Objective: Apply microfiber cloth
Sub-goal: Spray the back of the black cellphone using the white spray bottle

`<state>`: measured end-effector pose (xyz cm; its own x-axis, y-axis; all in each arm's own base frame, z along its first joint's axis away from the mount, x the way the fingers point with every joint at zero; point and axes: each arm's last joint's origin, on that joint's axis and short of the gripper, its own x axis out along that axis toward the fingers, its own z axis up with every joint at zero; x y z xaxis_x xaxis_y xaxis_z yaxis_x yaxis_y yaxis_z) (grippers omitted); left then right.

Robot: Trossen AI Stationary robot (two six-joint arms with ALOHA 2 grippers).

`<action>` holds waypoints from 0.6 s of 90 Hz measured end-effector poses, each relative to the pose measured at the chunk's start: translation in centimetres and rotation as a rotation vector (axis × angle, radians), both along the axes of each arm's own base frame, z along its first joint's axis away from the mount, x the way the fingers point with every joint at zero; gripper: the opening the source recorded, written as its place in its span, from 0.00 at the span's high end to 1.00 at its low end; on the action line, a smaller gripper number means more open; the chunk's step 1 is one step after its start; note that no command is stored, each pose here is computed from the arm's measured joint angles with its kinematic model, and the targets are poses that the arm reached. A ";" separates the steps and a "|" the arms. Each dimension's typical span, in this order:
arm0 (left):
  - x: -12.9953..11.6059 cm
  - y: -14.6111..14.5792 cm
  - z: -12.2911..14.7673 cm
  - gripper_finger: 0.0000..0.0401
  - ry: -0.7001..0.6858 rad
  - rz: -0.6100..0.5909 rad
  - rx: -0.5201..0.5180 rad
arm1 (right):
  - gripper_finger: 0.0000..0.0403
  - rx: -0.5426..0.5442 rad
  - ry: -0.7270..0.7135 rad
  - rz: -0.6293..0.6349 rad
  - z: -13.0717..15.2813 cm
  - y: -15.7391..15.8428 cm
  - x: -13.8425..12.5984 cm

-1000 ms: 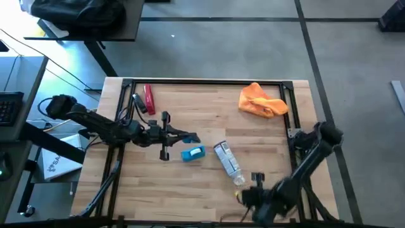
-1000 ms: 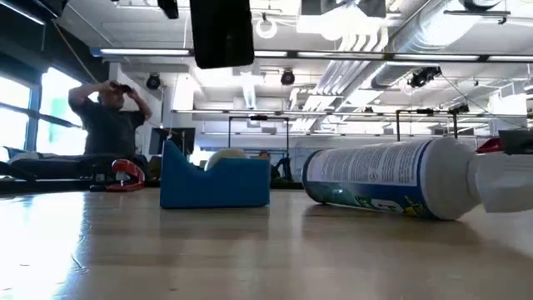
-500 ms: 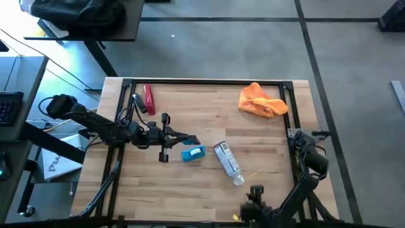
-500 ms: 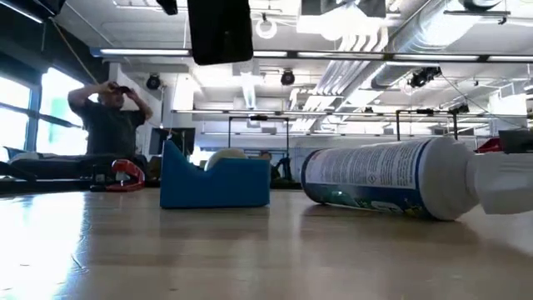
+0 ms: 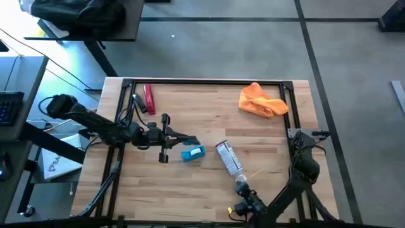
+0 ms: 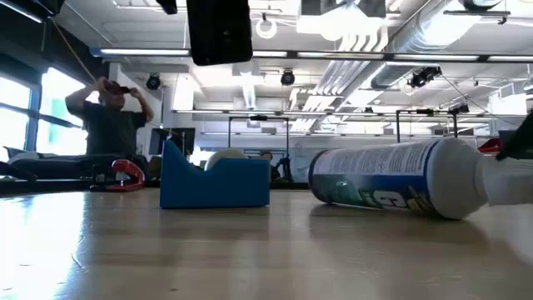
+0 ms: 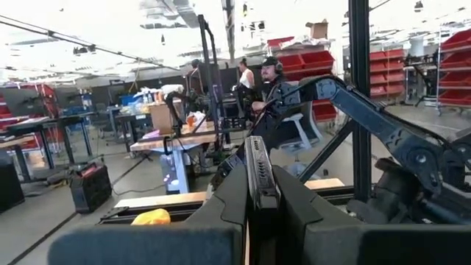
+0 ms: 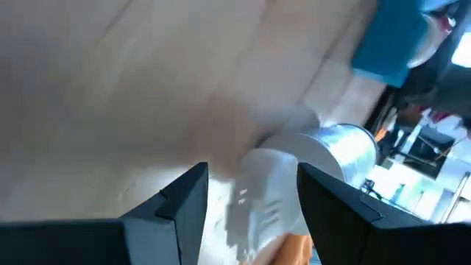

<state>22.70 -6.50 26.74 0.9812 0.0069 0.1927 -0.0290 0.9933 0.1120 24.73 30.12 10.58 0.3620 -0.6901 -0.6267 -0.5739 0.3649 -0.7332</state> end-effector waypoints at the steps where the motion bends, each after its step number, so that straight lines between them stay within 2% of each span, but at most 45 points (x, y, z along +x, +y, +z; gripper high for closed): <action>1: 0.0 0.0 0.0 0.97 0.001 0.000 0.001 | 0.56 -0.006 0.002 0.000 0.0 0.0 0.0; 12: 0.0 -0.1 0.0 0.97 0.002 -0.003 0.010 | 0.56 -0.071 -0.012 -0.038 -0.1 -0.6 -0.4; 32: 0.0 -0.1 0.0 0.97 0.002 -0.004 0.015 | 0.56 -0.060 -0.077 -0.135 0.0 -0.9 -0.6; 46: 0.0 -0.1 0.0 0.97 0.002 -0.004 0.011 | 0.56 -0.011 -0.213 -0.231 0.0 -1.3 0.0; 54: 0.0 -0.1 0.0 0.97 0.002 -0.005 0.010 | 0.57 -0.023 -0.292 -0.251 0.2 -1.8 0.5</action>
